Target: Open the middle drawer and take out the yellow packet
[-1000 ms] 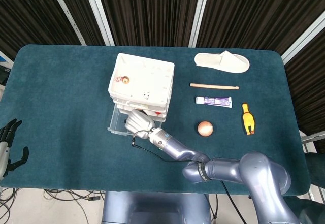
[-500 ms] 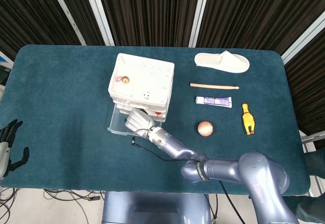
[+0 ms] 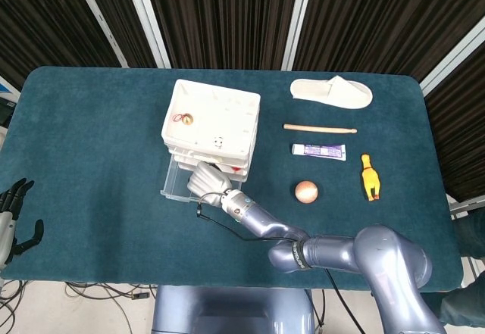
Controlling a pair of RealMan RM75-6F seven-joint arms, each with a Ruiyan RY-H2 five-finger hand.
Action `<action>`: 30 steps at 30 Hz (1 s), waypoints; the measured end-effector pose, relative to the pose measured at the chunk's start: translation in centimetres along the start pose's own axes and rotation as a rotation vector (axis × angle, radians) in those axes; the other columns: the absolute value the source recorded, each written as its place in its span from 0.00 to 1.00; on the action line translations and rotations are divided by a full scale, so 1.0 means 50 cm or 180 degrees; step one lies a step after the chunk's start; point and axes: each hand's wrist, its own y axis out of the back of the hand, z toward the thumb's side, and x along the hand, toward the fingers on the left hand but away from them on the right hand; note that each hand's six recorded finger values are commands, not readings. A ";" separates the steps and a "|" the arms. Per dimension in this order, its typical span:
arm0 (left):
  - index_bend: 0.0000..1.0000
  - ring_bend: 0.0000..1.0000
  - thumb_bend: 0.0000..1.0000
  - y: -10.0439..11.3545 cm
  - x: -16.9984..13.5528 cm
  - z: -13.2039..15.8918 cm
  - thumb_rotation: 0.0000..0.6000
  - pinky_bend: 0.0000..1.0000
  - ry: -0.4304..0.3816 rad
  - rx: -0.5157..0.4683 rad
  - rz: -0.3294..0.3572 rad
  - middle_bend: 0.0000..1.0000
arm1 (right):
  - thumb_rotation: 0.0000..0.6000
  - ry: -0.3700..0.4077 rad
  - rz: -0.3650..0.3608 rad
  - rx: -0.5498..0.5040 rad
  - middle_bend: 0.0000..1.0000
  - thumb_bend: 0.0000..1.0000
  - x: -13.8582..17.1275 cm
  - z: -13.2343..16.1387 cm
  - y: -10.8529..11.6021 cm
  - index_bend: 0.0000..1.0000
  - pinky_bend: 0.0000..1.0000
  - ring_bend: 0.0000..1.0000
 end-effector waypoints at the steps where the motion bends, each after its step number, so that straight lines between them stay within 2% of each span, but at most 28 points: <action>1: 0.02 0.00 0.51 0.000 0.000 0.000 1.00 0.00 0.0003 0.0000 -0.0004 0.00 | 1.00 0.0002 0.0006 -0.0013 1.00 0.38 0.000 0.001 -0.001 0.46 1.00 1.00; 18: 0.01 0.00 0.51 -0.001 -0.001 0.001 1.00 0.00 0.0002 -0.0006 -0.0012 0.00 | 1.00 -0.0005 -0.0093 -0.0205 1.00 0.40 0.004 0.001 0.017 0.54 1.00 1.00; 30: 0.01 0.00 0.51 -0.002 0.000 0.002 1.00 0.00 0.0008 -0.0006 -0.0029 0.00 | 1.00 -0.0137 -0.0381 -0.0500 1.00 0.40 0.051 -0.054 0.082 0.56 1.00 1.00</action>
